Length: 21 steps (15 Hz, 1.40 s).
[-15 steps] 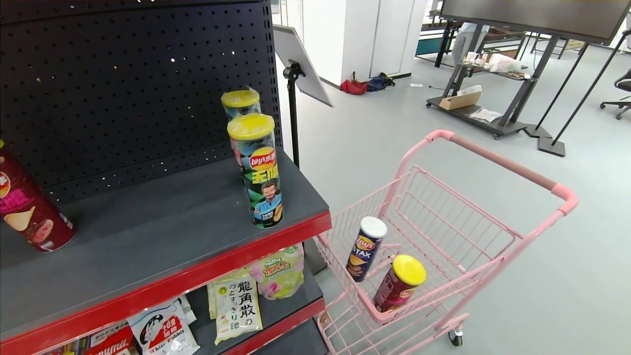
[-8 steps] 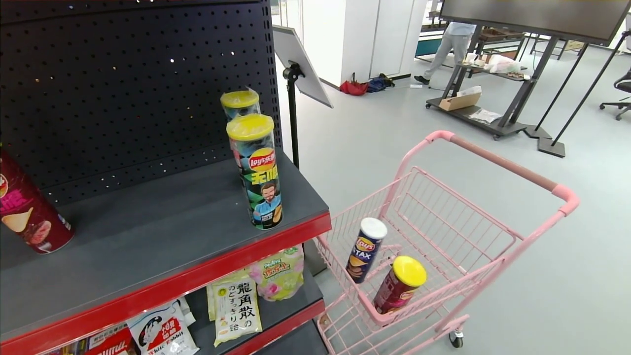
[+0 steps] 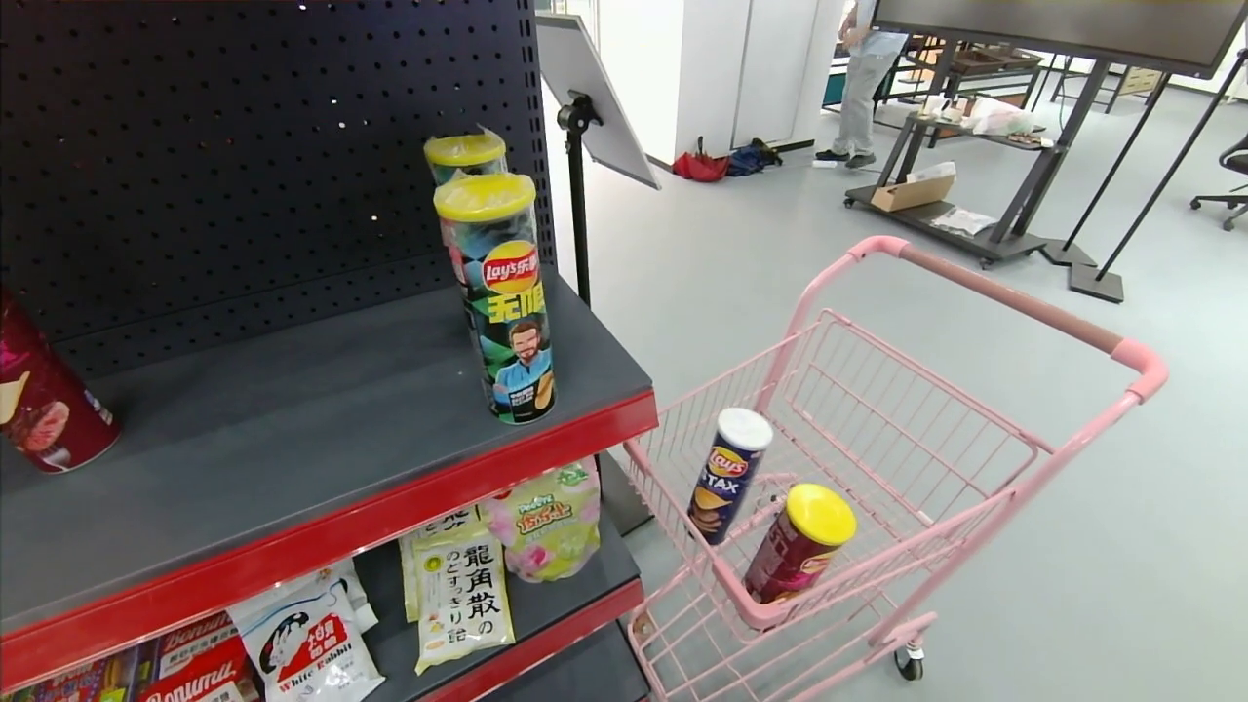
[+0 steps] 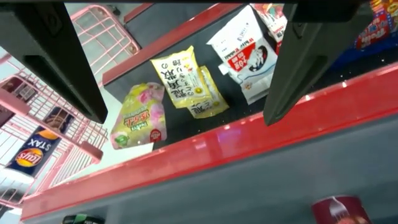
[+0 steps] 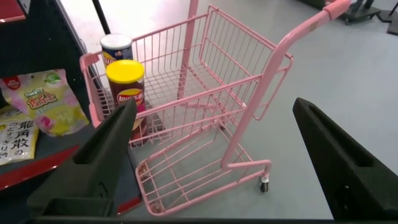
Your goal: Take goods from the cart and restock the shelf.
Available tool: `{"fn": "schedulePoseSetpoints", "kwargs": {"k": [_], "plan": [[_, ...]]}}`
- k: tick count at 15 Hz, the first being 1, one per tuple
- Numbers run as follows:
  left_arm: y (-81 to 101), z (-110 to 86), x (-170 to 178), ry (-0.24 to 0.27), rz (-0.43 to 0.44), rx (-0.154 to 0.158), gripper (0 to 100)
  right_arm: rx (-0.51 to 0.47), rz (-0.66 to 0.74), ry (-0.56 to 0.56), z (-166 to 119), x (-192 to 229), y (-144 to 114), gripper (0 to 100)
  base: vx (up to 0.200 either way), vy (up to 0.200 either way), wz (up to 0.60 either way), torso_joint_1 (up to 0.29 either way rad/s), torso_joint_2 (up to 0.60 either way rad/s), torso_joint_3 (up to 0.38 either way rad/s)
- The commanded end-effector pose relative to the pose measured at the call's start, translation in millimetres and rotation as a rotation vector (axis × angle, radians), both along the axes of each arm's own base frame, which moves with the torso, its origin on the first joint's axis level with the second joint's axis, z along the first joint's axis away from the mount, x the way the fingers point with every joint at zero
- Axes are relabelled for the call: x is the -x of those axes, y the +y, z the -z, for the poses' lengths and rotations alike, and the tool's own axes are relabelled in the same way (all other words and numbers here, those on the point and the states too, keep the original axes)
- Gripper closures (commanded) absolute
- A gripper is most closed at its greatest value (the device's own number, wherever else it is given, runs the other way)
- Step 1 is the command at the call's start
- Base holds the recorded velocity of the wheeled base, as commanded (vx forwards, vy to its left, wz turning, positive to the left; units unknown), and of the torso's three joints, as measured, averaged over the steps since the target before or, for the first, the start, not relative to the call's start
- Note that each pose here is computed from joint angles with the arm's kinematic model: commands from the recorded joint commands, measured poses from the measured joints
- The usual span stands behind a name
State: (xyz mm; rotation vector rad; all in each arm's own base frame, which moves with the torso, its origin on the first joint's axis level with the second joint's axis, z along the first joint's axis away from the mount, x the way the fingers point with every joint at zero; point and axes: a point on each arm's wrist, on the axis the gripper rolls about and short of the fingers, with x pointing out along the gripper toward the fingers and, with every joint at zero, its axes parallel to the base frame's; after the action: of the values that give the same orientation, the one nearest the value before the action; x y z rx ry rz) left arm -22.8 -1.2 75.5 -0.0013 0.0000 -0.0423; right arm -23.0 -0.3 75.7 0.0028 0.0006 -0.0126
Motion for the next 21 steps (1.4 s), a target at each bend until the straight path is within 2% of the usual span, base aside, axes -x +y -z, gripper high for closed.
{"fn": "schedulePoseSetpoints", "kwargs": {"k": [1,14,16,19,20,21], "plan": [[0.0,0.0,0.0,0.0,-0.001,0.0,0,0.0,0.0,0.001,0.1,0.0,0.0,0,0.0,0.0,0.0,-0.139,0.38,0.237],[0.0,0.0,0.0,0.0,-0.001,0.0,0,0.004,0.0,0.001,0.1,0.0,0.0,0,0.0,0.0,0.0,-0.164,0.51,0.341],[0.0,0.0,0.0,0.0,-0.001,0.0,0,0.009,-0.008,0.006,-0.4,0.0,0.0,0,0.0,0.0,0.0,-0.056,0.22,0.166],[0.0,0.0,0.0,0.0,-0.001,0.0,0,0.018,-0.052,0.074,-2.1,-5.6,-0.4,0,0.0,0.0,0.0,-0.01,0.05,0.039],[0.0,0.0,0.0,0.0,0.001,0.0,0,0.012,-0.135,0.039,-27.7,-5.4,0.2,0,0.0,0.0,0.0,0.0,0.0,0.0],[0.0,0.0,0.0,0.0,-0.001,0.0,0,-0.005,-0.163,0.044,-53.0,-10.2,0.8,0,0.0,0.0,0.0,0.0,0.0,0.0]]}}
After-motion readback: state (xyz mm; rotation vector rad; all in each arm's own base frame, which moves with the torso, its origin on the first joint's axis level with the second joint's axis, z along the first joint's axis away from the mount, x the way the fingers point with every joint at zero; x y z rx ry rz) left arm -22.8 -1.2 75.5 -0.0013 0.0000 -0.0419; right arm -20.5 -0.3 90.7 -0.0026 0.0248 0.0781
